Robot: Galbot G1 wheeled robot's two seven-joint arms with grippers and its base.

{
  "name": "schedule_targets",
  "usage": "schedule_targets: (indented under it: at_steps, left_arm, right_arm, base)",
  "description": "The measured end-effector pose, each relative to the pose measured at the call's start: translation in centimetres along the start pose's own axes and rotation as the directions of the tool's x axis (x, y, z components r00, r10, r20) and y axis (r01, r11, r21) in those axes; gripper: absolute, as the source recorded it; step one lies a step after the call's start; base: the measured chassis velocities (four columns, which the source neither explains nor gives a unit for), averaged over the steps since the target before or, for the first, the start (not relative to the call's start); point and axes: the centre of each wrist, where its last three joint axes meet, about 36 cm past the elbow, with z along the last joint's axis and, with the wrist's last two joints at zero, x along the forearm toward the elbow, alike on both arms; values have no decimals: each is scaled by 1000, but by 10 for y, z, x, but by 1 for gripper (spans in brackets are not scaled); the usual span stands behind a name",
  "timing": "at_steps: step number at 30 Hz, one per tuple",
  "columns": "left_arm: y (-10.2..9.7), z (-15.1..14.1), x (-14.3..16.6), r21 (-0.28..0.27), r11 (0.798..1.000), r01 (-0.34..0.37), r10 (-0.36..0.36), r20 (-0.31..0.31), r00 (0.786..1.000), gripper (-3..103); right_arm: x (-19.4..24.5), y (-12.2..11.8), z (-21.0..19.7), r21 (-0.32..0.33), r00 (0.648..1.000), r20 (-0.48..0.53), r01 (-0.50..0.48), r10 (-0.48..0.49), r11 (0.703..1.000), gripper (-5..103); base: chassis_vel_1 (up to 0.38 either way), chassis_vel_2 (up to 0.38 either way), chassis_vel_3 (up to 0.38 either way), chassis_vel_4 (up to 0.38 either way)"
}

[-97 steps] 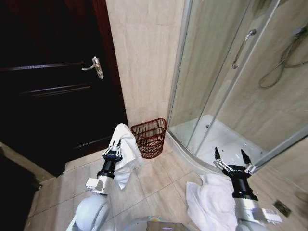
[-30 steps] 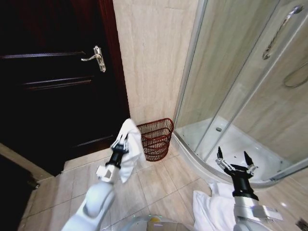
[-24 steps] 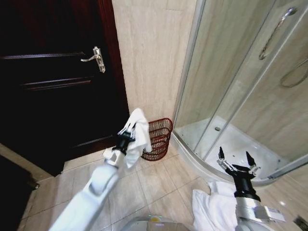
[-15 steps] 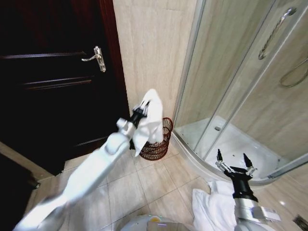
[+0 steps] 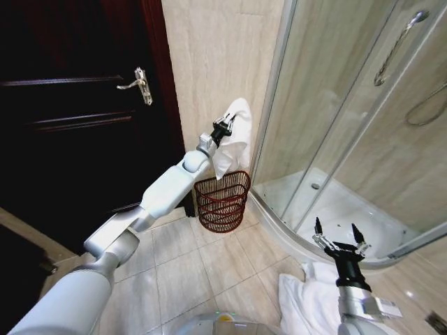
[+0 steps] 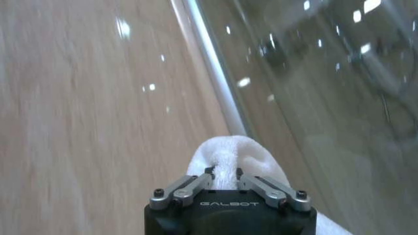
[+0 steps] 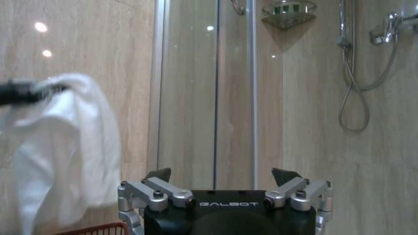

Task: Discard the used towel into the hamper.

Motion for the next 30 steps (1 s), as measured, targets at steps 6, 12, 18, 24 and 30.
schedule_targets:
  at_steps: [6,12,18,24,30]
  left_arm:
    - [-21,58,29,-12,999,-33,31,-137,990,6]
    - [-29,94,43,-36,997,-74,64,-232,971,6]
    - [-52,119,66,-41,990,-138,116,-339,934,6]
    - [-48,119,77,-88,963,-253,185,-468,864,18]
    - [-40,50,48,58,945,-323,276,-672,687,40]
  right_arm:
    - [0,-4,1,-12,1000,3,-15,15,1000,100]
    - [1,-6,1,-21,1000,8,-21,21,1000,100]
    - [2,-8,1,-26,1000,13,-29,29,999,100]
    - [4,-11,-1,-15,1000,21,-4,4,1000,100]
    - [3,-12,1,-13,1000,23,-4,4,1000,100]
  base:
    - [0,0,0,0]
    - [0,0,0,0]
    - [0,0,0,0]
    - [0,0,0,0]
    - [0,0,0,0]
